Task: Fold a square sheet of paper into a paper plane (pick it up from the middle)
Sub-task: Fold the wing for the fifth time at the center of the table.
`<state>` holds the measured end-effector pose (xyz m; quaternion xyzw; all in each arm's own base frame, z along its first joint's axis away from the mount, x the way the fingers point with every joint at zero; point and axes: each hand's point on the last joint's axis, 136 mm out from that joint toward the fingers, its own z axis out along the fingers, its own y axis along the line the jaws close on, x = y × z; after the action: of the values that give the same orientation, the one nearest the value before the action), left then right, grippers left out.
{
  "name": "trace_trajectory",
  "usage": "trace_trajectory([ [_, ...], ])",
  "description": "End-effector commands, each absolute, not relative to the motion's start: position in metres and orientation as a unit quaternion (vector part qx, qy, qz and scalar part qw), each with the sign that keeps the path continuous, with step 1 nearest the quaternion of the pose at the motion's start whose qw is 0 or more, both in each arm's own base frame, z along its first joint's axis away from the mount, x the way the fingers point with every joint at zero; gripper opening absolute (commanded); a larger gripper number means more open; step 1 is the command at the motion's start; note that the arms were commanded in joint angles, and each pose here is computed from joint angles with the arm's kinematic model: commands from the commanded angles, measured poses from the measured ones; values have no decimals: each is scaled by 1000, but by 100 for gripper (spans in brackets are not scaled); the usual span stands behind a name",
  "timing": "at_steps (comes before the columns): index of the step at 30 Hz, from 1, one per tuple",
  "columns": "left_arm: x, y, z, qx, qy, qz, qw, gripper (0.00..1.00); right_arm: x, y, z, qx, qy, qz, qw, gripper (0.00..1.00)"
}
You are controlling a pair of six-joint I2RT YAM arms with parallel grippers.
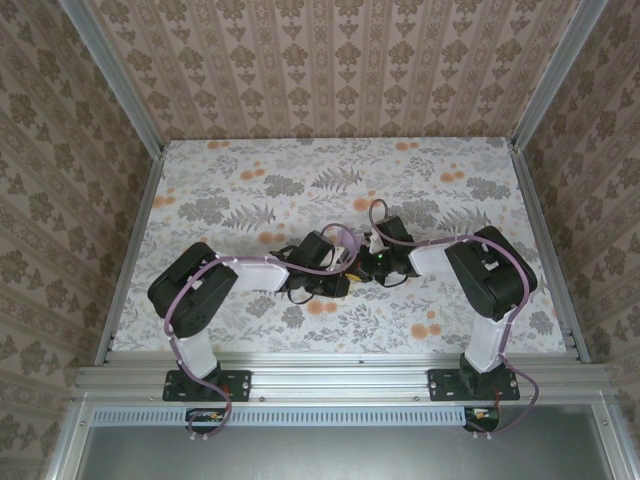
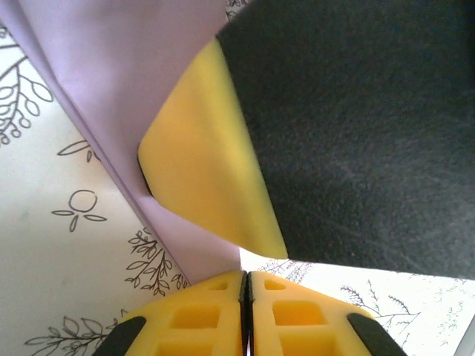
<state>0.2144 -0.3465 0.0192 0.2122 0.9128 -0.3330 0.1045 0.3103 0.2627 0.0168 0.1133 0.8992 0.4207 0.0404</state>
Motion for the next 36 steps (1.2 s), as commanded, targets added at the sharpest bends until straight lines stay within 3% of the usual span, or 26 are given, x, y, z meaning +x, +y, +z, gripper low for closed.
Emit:
trace_trajectory([
  [1,191,-319,-12,216,932,-287,53,11,313,243,-5,113,928,352,44,4],
  [11,176,-324,-4,227,926,-298,41,12,307,218,-31,116,947,297,34,4],
  [26,138,-318,-3,232,923,-306,2,11,305,215,-38,119,945,302,31,4],
  [36,179,-347,71,219,891,-391,71,13,302,220,-33,112,939,323,35,3],
])
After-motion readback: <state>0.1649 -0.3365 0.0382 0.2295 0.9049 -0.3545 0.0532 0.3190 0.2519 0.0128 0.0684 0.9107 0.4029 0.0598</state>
